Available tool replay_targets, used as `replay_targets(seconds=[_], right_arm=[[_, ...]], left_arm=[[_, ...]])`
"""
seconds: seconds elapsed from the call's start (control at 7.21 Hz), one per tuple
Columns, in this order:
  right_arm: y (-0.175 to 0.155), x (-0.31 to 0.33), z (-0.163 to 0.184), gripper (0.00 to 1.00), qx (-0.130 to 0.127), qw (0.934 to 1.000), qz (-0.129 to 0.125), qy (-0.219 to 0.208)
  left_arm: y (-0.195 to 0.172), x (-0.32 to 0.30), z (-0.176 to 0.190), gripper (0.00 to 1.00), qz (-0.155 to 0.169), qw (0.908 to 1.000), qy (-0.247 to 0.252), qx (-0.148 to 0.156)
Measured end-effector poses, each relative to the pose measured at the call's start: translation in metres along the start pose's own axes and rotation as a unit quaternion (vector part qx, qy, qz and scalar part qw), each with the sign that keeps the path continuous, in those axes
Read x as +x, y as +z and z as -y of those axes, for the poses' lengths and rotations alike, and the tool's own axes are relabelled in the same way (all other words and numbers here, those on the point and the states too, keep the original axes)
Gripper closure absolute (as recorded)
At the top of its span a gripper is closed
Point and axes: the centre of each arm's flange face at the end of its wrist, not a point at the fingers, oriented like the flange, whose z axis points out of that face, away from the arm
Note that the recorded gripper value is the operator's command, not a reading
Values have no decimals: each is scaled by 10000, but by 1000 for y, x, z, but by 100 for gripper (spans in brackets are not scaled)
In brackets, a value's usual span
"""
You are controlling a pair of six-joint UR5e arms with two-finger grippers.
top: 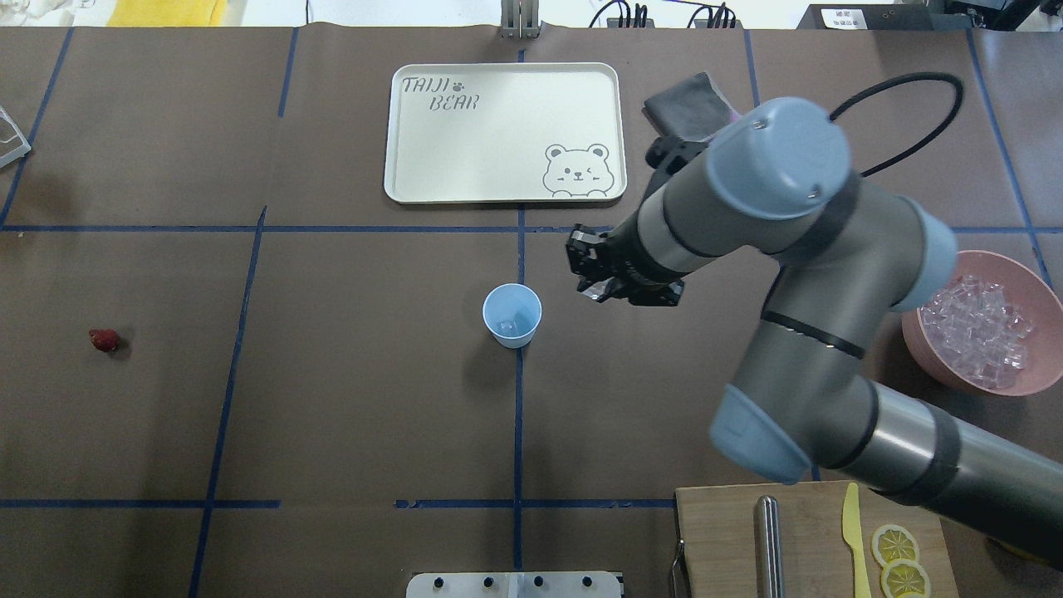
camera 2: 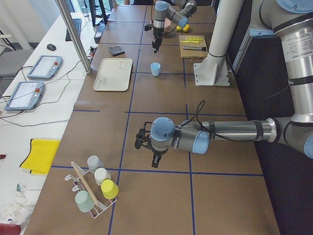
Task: Put ice and strawberries in cup
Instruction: 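Carry the ice cube with the right gripper over the blue cup and release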
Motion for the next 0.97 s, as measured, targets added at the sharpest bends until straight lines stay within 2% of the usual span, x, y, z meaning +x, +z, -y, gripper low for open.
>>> replay_targets(seconds=[0.28,0.55,0.69,0.97], right_arm=[[24,-12,-15,94,9,9999,-116,-25],[33,-12,-22,82,2,9999,-107,-78],[37,-13,-21,69,-3,9999,-57,-101],[45,-13,-19,37,10,9999,-63,-107]], left_arm=[[0,0,0,0,0,10000,-3,-2],[0,0,0,0,0,10000,-3,-3],[0,0,0,0,0,10000,-4,-2],[0,0,0,0,0,10000,0,0]])
